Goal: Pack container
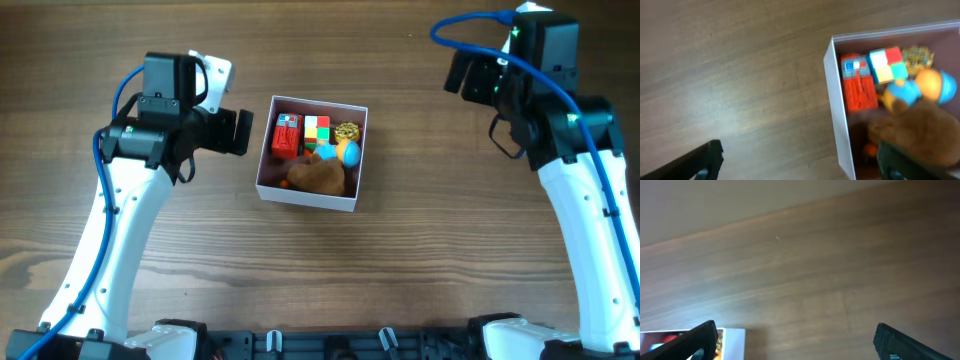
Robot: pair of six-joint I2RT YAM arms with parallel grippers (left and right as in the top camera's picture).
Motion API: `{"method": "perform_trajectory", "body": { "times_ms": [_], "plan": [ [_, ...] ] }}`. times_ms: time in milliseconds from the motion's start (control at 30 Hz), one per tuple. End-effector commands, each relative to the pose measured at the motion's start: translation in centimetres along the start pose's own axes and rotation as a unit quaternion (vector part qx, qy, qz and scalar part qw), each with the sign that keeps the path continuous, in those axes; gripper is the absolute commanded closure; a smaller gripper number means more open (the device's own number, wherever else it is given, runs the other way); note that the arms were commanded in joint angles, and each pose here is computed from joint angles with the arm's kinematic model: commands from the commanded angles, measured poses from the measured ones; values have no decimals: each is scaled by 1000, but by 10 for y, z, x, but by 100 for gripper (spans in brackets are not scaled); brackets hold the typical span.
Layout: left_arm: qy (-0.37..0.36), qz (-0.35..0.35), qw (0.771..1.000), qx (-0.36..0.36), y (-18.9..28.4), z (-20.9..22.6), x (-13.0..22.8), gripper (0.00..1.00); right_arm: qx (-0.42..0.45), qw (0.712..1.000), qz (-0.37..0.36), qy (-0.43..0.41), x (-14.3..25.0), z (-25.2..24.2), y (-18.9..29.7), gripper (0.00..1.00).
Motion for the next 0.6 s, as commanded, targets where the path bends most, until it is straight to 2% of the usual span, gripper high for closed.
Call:
{"method": "perform_trajectory", "body": {
  "times_ms": [0, 133, 300, 400, 467, 567],
  "plan": [
    [0, 9, 1000, 27, 8, -5, 10, 0, 36, 999, 11, -37, 10, -15, 3, 0],
    [16, -18, 999, 30, 35, -9, 12, 0, 33, 999, 6, -37, 13, -21, 27, 0],
    [32, -77, 997, 10, 72, -16, 25, 0, 2, 998, -39, -49, 31, -36, 58, 0],
    [49, -125, 991, -8, 96, -21, 38, 0, -14, 997, -53, -47, 67, -54, 62, 1],
    [53, -159, 986, -19, 114, -27, 51, 0, -27, 998, -52, -26, 108, -70, 56, 2],
    [80, -180, 979, -47, 127, -27, 71, 0, -29, 998, -43, -33, 148, -88, 47, 1]
  ]
}}
Point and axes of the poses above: each gripper's point midway between its finger pads, its own y axis back along the fingers, its own z axis along the line the jaws close on, x = y × z, the point moved 3 cm from there along y, back along the fingers, and after that the axes turned 11 degrees about -y, right-handed, at the moved point
